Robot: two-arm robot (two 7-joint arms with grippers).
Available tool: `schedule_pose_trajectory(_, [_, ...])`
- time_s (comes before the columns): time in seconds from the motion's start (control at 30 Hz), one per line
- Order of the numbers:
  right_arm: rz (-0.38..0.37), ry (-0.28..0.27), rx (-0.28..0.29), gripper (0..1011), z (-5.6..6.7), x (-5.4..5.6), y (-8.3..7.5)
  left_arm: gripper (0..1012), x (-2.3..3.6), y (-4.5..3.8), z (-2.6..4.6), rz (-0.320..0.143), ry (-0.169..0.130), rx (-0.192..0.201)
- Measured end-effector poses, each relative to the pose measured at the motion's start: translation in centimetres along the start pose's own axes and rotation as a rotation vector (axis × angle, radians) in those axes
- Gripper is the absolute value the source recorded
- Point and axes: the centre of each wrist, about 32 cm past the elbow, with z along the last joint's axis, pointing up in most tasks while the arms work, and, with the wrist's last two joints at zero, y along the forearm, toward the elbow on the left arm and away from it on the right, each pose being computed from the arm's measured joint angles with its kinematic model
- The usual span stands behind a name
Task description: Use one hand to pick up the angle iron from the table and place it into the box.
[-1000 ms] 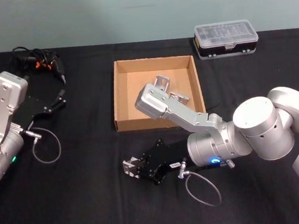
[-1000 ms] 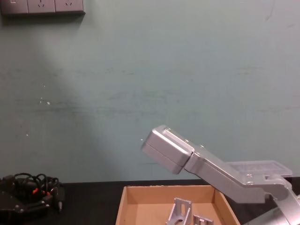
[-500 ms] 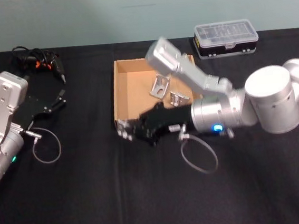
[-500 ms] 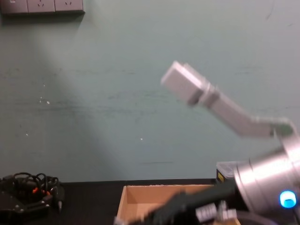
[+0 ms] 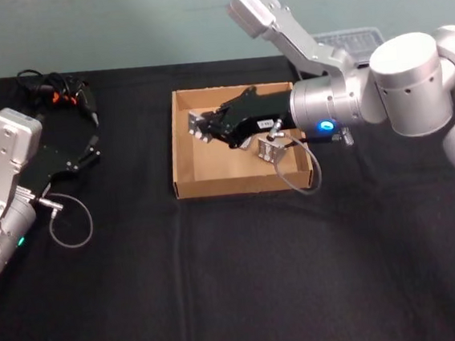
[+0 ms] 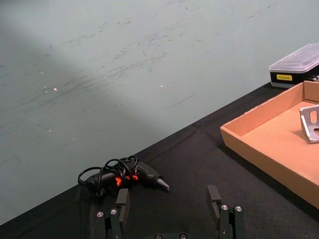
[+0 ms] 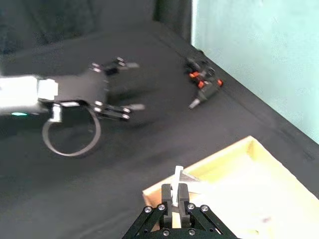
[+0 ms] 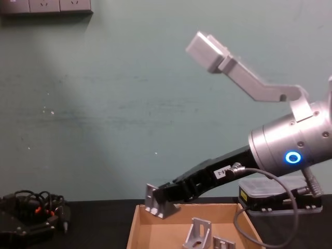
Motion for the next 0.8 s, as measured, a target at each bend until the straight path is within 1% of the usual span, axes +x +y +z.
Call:
schedule_pose_trajectory(0.07, [-0.018,0.012,-0.035,85,0.0,0.9,0.6,1011,0.0,0.0,0.0,0.0,0.0,0.0])
schedule_pose_trajectory(0.17, [-0.028,0.018,-0.06,85,0.0,1.5,1.0,1011,0.0,0.0,0.0,0.0,0.0,0.0])
schedule_pose_trajectory(0.23, [-0.035,0.019,-0.093,85,0.0,1.9,1.4,1011,0.0,0.0,0.0,0.0,0.0,0.0])
schedule_pose_trajectory(0.37, [-0.037,0.021,-0.114,85,-0.1,2.1,1.6,1011,0.0,0.0,0.0,0.0,0.0,0.0])
schedule_pose_trajectory(0.8, [-0.04,0.041,-0.178,85,-1.4,2.6,2.6,1011,0.0,0.0,0.0,0.0,0.0,0.0])
